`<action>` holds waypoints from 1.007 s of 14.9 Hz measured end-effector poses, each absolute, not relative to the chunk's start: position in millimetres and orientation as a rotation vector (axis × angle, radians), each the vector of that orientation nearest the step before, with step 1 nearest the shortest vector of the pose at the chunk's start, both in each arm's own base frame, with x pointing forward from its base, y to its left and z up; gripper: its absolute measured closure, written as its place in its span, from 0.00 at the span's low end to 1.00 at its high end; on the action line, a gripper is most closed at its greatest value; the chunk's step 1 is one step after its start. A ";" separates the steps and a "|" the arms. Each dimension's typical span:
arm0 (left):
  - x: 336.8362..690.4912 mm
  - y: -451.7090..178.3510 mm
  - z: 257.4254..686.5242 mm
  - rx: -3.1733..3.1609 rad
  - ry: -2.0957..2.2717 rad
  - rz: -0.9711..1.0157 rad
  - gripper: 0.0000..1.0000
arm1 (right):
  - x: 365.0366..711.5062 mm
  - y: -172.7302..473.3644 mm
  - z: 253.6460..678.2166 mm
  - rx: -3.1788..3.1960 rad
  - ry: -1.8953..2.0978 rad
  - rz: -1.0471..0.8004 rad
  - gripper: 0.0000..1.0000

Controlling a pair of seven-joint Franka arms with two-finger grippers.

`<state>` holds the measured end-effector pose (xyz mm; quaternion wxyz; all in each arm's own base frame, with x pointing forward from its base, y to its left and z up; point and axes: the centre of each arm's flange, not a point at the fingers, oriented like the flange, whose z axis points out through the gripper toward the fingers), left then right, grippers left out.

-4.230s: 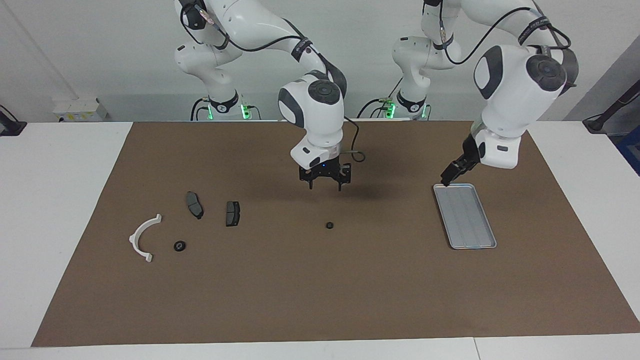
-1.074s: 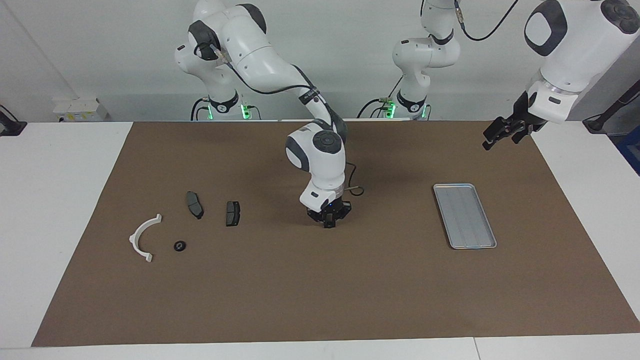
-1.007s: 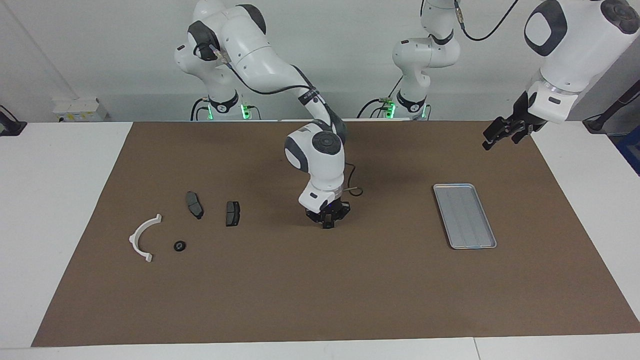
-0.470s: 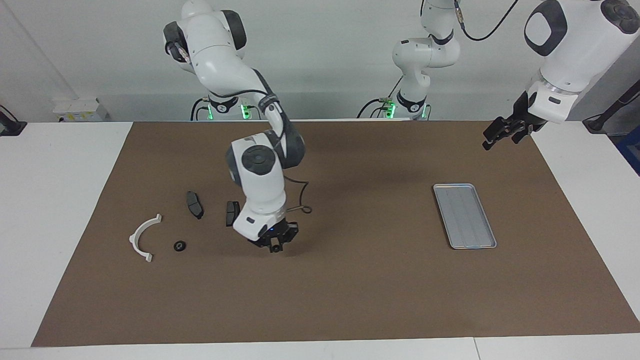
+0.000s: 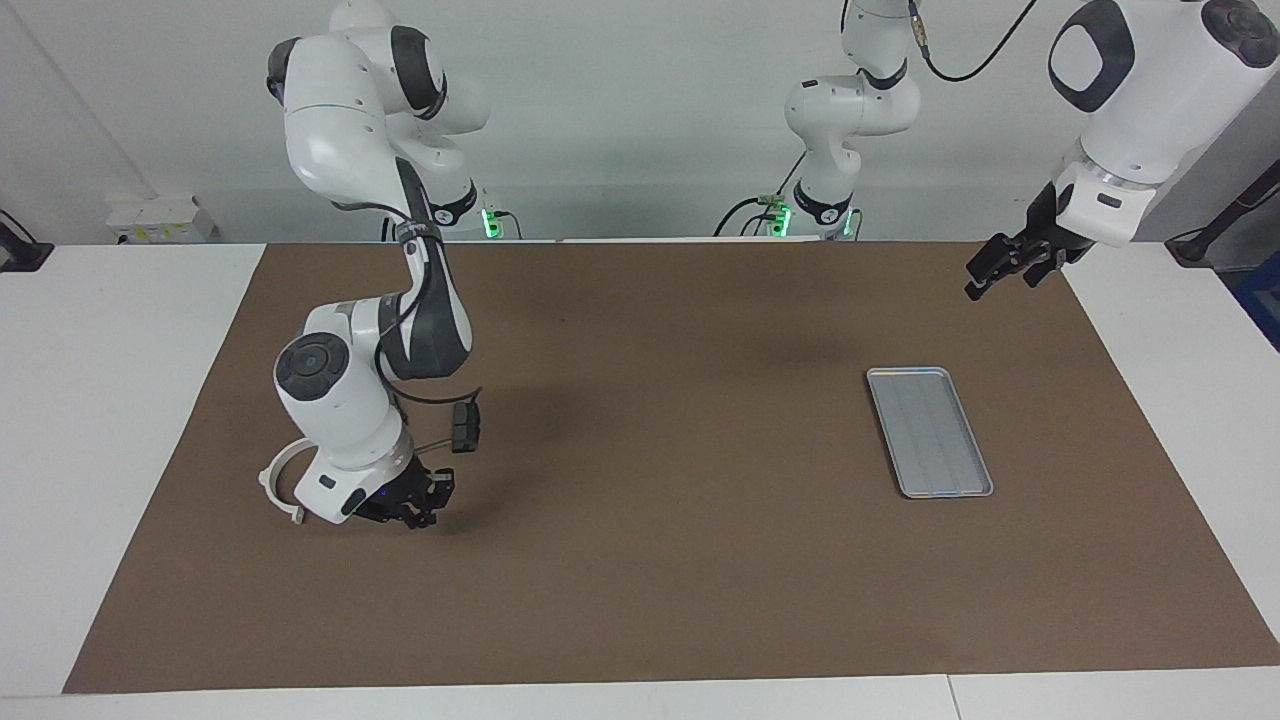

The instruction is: Place bearing gear from tray to pile

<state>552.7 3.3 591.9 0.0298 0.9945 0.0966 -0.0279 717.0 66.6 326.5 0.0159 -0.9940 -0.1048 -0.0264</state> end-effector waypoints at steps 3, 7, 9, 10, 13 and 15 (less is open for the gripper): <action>552.7 3.3 591.9 3.066 0.298 -0.086 0.00 | 707.6 70.0 317.4 -3.089 -0.335 -0.051 0.75; 552.7 3.3 591.9 3.066 0.298 -0.086 0.00 | 696.5 55.6 314.6 -3.094 -0.318 -0.014 0.75; 552.7 3.3 591.9 3.066 0.298 -0.086 0.00 | 690.9 38.2 312.5 -3.093 -0.331 0.005 0.75; 552.7 3.3 591.9 3.066 0.298 -0.086 0.00 | 687.9 29.3 310.4 -3.093 -0.333 0.017 0.75; 552.7 3.3 591.9 3.066 0.298 -0.086 0.00 | 677.8 18.1 301.3 -3.092 -0.331 0.058 0.75; 552.7 3.3 591.9 3.066 0.298 -0.086 0.00 | 673.3 20.4 298.2 -3.089 -0.336 0.074 0.75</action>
